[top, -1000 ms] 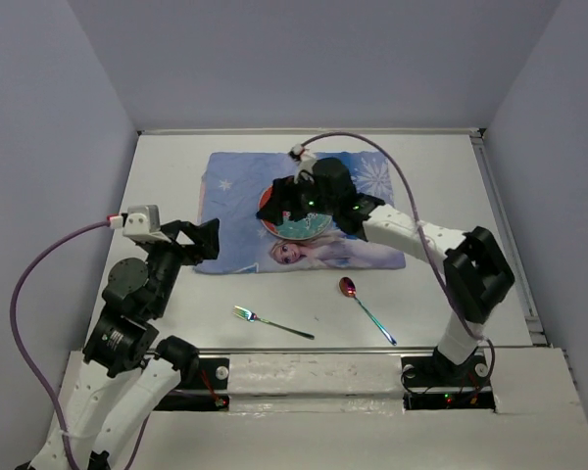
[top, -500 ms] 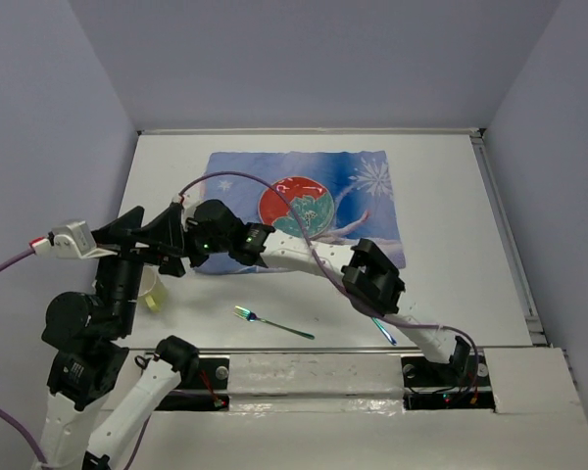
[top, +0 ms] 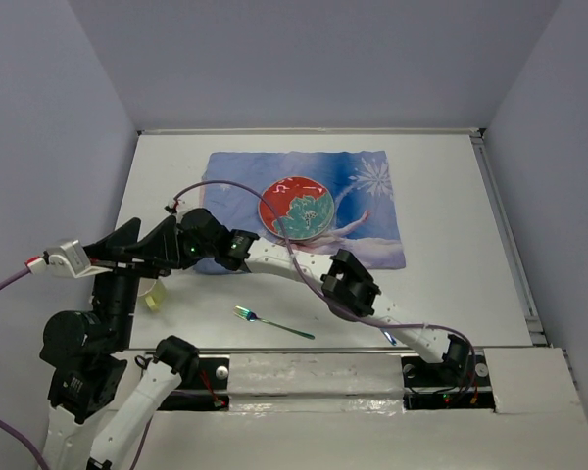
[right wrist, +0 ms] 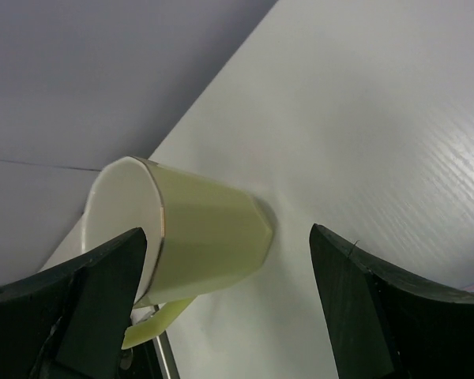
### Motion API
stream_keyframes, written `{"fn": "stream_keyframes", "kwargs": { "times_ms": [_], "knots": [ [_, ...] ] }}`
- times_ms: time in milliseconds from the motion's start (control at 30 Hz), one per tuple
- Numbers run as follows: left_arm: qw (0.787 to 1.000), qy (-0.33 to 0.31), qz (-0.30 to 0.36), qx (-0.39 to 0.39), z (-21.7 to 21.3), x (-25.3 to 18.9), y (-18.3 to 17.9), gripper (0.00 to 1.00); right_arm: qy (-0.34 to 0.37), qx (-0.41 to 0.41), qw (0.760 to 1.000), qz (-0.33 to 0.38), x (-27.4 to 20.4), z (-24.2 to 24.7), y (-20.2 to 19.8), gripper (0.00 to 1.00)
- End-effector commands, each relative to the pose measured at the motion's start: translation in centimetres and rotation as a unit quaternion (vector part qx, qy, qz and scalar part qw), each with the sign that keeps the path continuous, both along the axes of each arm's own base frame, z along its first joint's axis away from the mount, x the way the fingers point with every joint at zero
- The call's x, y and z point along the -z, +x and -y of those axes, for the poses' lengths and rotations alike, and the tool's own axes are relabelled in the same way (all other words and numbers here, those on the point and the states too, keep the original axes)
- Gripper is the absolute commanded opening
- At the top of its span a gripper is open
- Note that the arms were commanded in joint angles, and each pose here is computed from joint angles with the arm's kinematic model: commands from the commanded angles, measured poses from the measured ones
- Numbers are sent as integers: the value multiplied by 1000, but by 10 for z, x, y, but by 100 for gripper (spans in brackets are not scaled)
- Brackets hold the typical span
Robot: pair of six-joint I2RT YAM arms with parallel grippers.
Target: Set the dinner table for one person
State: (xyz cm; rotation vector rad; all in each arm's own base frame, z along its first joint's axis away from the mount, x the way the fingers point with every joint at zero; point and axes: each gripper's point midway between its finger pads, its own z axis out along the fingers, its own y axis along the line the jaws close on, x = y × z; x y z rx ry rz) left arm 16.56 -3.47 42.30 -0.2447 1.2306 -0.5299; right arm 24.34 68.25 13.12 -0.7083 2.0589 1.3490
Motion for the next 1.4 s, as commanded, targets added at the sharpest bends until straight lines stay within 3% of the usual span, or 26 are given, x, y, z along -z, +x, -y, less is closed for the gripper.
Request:
{"fn": "stream_keyframes", "kwargs": {
  "times_ms": [0, 167, 267, 467, 500, 533, 600, 633, 733, 967, 1100, 1200, 1233, 1333, 1367],
  "knots": [
    [1000, -13, 17, -9, -6, -3, -5, 99, 25, 12, 1000, -8, -17, -12, -5, 89],
    [1000, -16, 12, -14, -8, 10, -4, 99, 15, 16, 1000, -14, -7, -12, -10, 88],
    [1000, -14, 5, -15, -7, 15, -2, 99, -2, 24, 1000, -12, 3, -7, -8, 79],
    [1000, -19, 9, -22, -11, 17, -4, 99, -39, 38, 998, -8, 14, 8, -19, 48],
    [999, -23, 14, -23, -13, 16, -7, 99, -41, 42, 998, -5, 13, 11, -17, 37],
    [999, -24, 15, -27, -14, 16, -7, 99, -45, 49, 998, -1, 11, 15, -16, 33],
    [999, -28, 18, -28, -16, 15, -9, 99, -40, 51, 998, 1, 5, 18, -16, 26],
    [999, -28, 19, -28, -16, 15, -9, 99, -37, 53, 998, -2, 2, 19, -17, 16],
    [999, -30, 20, -27, -16, 14, -9, 99, -12, 73, 997, -15, -10, 25, -17, 0],
    [999, -26, 25, -15, -12, 8, -11, 99, 59, 137, 989, 18, -77, 44, 5, 0],
    [999, -29, 29, -9, -10, 8, -11, 99, 76, 180, 980, 43, -109, 84, 38, 0],
    [1000, -21, 19, -1, -4, 18, -6, 99, 62, 237, 967, 72, -126, 149, 82, 0],
    [1000, -14, 8, 3, 0, 27, -1, 99, 56, 270, 958, 80, -130, 182, 114, 0],
    [1000, 6, -12, 28, 15, 45, 8, 99, 13, 315, 944, 98, -131, 259, 149, 0],
    [999, 17, -24, 41, 22, 56, 12, 99, -8, 353, 930, 108, -131, 298, 176, 0]
  ]
}}
